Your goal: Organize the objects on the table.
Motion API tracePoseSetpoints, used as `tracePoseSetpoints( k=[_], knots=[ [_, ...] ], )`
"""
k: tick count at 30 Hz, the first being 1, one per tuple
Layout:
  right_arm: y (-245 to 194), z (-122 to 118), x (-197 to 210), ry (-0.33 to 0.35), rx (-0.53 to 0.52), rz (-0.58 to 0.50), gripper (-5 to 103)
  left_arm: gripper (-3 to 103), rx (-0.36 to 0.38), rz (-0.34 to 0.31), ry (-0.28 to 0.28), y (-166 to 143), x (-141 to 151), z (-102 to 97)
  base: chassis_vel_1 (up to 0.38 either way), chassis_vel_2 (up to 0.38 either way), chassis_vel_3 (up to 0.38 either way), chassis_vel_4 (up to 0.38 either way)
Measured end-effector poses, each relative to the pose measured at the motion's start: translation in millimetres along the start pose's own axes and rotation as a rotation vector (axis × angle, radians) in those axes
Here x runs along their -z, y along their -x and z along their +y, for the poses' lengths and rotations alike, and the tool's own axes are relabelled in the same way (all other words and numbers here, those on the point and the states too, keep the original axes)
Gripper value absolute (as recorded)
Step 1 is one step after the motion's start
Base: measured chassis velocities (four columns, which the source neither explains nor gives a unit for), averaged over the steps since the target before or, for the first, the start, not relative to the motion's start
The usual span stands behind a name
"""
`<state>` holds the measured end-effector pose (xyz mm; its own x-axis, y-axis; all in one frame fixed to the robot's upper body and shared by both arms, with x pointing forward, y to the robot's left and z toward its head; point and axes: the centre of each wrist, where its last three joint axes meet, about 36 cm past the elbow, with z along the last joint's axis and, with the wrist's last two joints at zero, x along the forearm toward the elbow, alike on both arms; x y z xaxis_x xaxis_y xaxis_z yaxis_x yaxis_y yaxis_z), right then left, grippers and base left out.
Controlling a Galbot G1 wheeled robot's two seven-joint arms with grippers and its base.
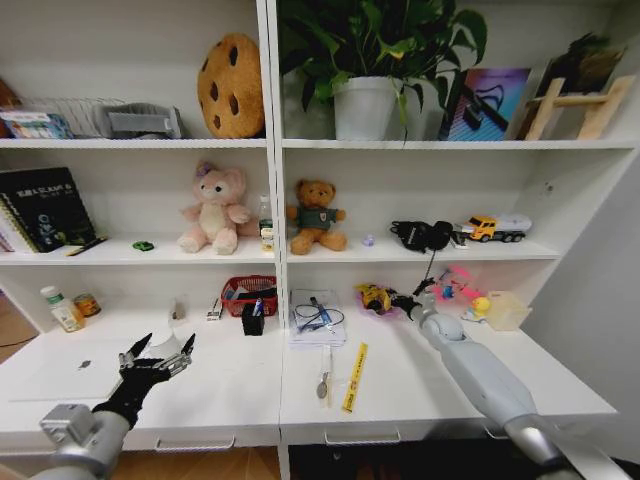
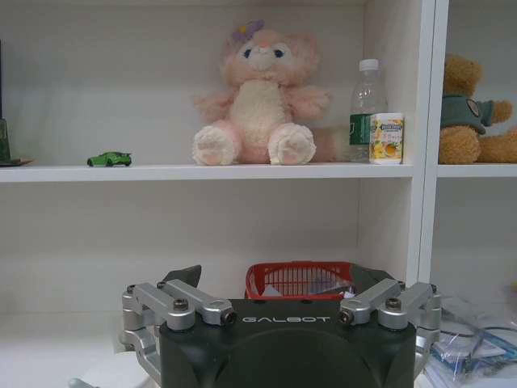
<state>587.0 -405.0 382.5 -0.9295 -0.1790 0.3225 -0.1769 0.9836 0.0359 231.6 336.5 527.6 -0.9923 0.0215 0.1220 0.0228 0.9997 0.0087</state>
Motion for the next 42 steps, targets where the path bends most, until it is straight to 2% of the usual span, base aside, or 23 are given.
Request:
tracePoseSetpoints(
  k=[1,2,5,6,8,9,11,13,14,15,16,18,20,21,22,26,28,29,31,32,34,39,42],
  knots=[
    [-0.7,-0.4,-1.5,0.003,-0.001,-0.002,13,100,0.000,0.000,0.000,0.0,0.0,0.0,0.000,0.000,0.000,0.000],
    [-0.7,-0.4,-1.5,0.003,-0.001,-0.002,13,100,0.000,0.000,0.000,0.0,0.0,0.0,0.000,0.000,0.000,0.000],
    [-10.1,-1.6,-3.4,0.008,-0.005,-0.016,30,100,0.000,0.000,0.000,0.0,0.0,0.0,0.000,0.000,0.000,0.000],
    [-10.1,-1.6,-3.4,0.008,-0.005,-0.016,30,100,0.000,0.000,0.000,0.0,0.0,0.0,0.000,0.000,0.000,0.000],
    [-40.2,0.5,4.8,0.046,-0.008,-0.044,41,100,0.000,0.000,0.000,0.0,0.0,0.0,0.000,0.000,0.000,0.000],
    [-40.2,0.5,4.8,0.046,-0.008,-0.044,41,100,0.000,0.000,0.000,0.0,0.0,0.0,0.000,0.000,0.000,0.000],
    [-68.8,4.9,-2.0,0.098,-0.034,-0.015,52,100,0.000,0.000,0.000,0.0,0.0,0.0,0.000,0.000,0.000,0.000],
    [-89.4,7.0,-9.6,0.108,-0.062,-0.003,52,100,0.000,0.000,0.000,0.0,0.0,0.0,0.000,0.000,0.000,0.000],
    [-103.5,7.7,-12.3,0.100,-0.077,-0.012,62,100,0.000,0.000,0.000,0.0,0.0,0.0,0.000,0.000,0.000,0.000],
    [-119.2,9.9,-12.7,0.092,-0.086,-0.027,68,100,0.000,0.000,0.000,0.0,0.0,0.0,0.000,0.000,0.000,0.000],
    [-119.2,9.9,-12.7,0.092,-0.086,-0.027,68,100,0.000,0.000,0.000,0.0,0.0,0.0,0.000,0.000,0.000,0.000],
    [-152.7,22.9,-13.2,0.089,-0.093,-0.074,79,100,0.000,0.000,0.000,0.0,0.0,0.0,0.000,0.000,0.000,0.000],
    [-170.7,32.0,-14.9,0.085,-0.099,-0.095,79,100,0.000,0.000,0.000,0.0,0.0,0.0,0.000,0.000,0.000,0.000],
    [-186.2,39.5,-14.2,0.084,-0.105,-0.108,89,100,0.000,0.000,0.000,0.0,0.0,0.0,0.000,0.000,0.000,0.000],
    [-207.8,48.4,-12.7,0.094,-0.125,-0.115,94,100,0.000,0.000,0.000,0.0,0.0,0.0,0.000,0.000,0.000,0.000],
    [-236.9,63.3,-9.8,0.111,-0.166,-0.109,98,100,0.000,0.000,0.000,0.0,0.0,0.0,0.000,0.000,0.000,0.000],
    [-274.2,85.7,-14.9,0.128,-0.179,-0.132,100,100,0.000,0.000,0.000,0.0,-0.1,0.0,0.000,0.000,0.000,0.000],
    [-274.2,85.7,-14.9,0.128,-0.179,-0.132,100,100,0.000,0.000,0.000,0.0,-0.1,0.0,0.000,0.000,0.000,0.000],
    [-303.4,98.8,-33.5,0.048,-0.182,-0.204,100,100,0.000,0.000,0.000,0.0,0.0,0.0,0.000,0.000,0.000,0.000],
    [-303.4,98.8,-33.5,0.048,-0.182,-0.204,100,100,0.000,0.000,0.000,0.0,0.0,0.0,0.000,0.000,0.000,0.000],
    [-325.2,106.0,-46.9,-0.026,-0.149,-0.269,100,100,0.000,0.000,0.000,0.0,0.0,0.0,0.000,0.000,0.000,0.000],
    [-344.5,122.8,-54.4,-0.042,-0.108,-0.314,100,100,0.000,0.000,0.000,0.0,0.0,0.0,0.000,0.000,0.000,0.000],
    [-354.0,142.7,-60.9,-0.035,-0.079,-0.322,100,100,0.000,0.000,0.000,0.0,-0.1,0.0,0.000,0.000,0.000,0.000]
  ],
)
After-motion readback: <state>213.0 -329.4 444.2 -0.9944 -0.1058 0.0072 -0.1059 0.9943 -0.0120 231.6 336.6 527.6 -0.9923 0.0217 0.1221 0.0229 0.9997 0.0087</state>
